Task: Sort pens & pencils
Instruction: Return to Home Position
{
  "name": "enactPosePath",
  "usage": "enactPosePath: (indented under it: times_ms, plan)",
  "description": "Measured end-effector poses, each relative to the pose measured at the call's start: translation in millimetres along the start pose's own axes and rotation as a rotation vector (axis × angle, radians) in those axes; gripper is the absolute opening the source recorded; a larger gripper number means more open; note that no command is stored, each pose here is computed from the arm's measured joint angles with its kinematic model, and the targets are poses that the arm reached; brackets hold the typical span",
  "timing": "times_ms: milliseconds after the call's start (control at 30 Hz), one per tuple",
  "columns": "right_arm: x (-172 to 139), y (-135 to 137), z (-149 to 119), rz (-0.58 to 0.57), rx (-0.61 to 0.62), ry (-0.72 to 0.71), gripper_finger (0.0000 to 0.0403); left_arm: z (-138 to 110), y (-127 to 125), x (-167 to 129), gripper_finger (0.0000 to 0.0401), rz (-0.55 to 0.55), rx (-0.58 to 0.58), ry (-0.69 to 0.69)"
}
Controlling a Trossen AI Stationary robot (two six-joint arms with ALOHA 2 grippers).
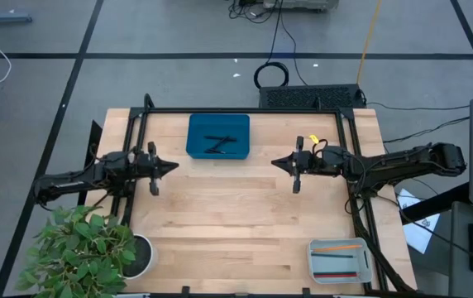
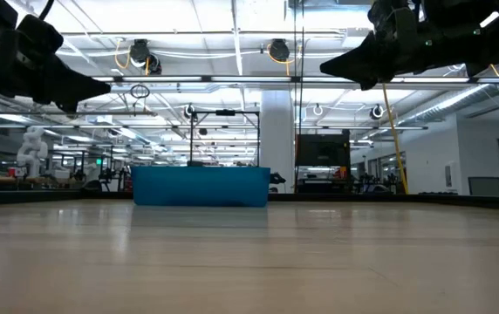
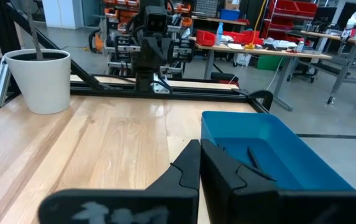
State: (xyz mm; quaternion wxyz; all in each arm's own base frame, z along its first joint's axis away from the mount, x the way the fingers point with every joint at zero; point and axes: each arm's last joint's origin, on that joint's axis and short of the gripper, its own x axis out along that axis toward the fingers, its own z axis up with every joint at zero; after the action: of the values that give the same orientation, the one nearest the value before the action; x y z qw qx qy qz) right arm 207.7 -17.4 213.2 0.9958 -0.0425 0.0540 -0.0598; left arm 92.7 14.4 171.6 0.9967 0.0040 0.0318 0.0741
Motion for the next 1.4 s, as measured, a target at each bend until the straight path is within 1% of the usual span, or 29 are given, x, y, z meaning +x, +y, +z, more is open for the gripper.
enactPosePath:
  times_ms: [167, 333, 567, 733, 833, 967, 1100, 1200, 1400]
  plan:
    - [0, 0, 0, 0.000, 0.015, 0.000, 0.0000, -4, 0, 4, 0.0001, 0.002, -0.015, -0.079]
    - [0, 0, 0, 0.000, 0.020, 0.004, 0.0000, -4, 0, 5, 0.0000, -0.005, -0.034, -0.068]
    - [0, 0, -1, 0.001, 0.022, 0.008, 0.0000, -5, -2, 5, 0.0000, -0.019, -0.002, -0.066]
    - [0, 0, -1, 0.001, 0.022, 0.008, 0.0000, -5, -3, 5, 0.0001, -0.042, -0.058, -0.065]
    - [-1, 0, 0, 0.001, 0.022, 0.011, 0.0000, -5, -3, 5, 0.0008, -0.038, -0.062, -0.065]
    - [-15, -1, 5, 0.003, 0.031, 0.031, 0.0000, -4, -2, 5, 0.0022, -0.016, -0.071, -0.067]
    - [-34, -2, 8, 0.029, 0.065, 0.057, 0.0000, -4, -2, 5, 0.0023, -0.014, -0.070, -0.072]
    - [-48, 0, 0, 0.075, 0.075, 0.019, 0.0000, -4, -2, 5, 0.0017, -0.011, -0.070, -0.073]
    - [-71, 1, -20, 0.074, 0.103, -0.119, 0.0000, -4, -2, 5, 0.0003, -0.010, -0.070, -0.075]
